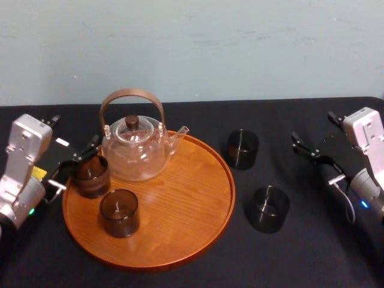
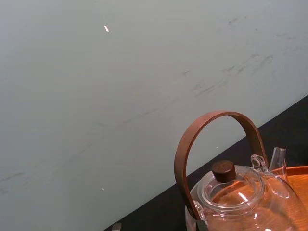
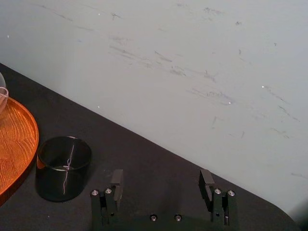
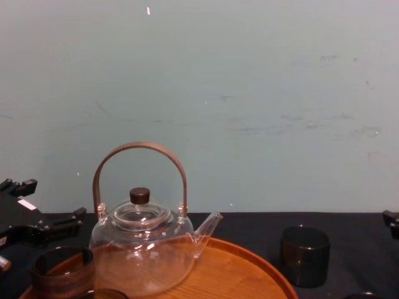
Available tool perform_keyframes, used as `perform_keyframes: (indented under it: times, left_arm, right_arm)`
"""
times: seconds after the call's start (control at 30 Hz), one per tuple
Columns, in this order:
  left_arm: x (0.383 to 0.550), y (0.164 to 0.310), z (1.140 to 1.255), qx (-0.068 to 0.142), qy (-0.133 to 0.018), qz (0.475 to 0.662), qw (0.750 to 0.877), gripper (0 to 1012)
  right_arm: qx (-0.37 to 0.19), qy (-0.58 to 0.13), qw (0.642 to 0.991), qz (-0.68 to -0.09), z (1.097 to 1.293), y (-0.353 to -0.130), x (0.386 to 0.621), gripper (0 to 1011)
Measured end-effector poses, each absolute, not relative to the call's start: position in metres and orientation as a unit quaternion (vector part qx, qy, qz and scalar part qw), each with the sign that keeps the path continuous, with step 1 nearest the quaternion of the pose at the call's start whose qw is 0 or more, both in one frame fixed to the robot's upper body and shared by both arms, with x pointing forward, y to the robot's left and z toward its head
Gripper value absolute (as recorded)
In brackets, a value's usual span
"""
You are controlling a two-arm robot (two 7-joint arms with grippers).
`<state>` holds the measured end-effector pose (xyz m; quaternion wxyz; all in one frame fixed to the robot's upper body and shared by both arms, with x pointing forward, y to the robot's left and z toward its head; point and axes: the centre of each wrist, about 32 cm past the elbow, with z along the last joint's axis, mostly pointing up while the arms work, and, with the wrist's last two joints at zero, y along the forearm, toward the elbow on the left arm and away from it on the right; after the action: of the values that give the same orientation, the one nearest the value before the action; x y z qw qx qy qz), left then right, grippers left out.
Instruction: Pick up the glass from the table and place it on the tray.
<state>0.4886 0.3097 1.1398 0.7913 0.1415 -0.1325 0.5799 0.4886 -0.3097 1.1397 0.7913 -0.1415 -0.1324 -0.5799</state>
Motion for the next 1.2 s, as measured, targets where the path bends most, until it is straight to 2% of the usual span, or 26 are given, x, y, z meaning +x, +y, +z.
perform_keyframes:
  times: [1.2]
  left_arm:
    - [0.4886,0.3097,1.1398,0.141,-0.132,0.58,0.791,1001]
  right_arm:
    - [-0.141,-0.132,0.791,-0.58,1.1398,-0.3097,0.4886,1002]
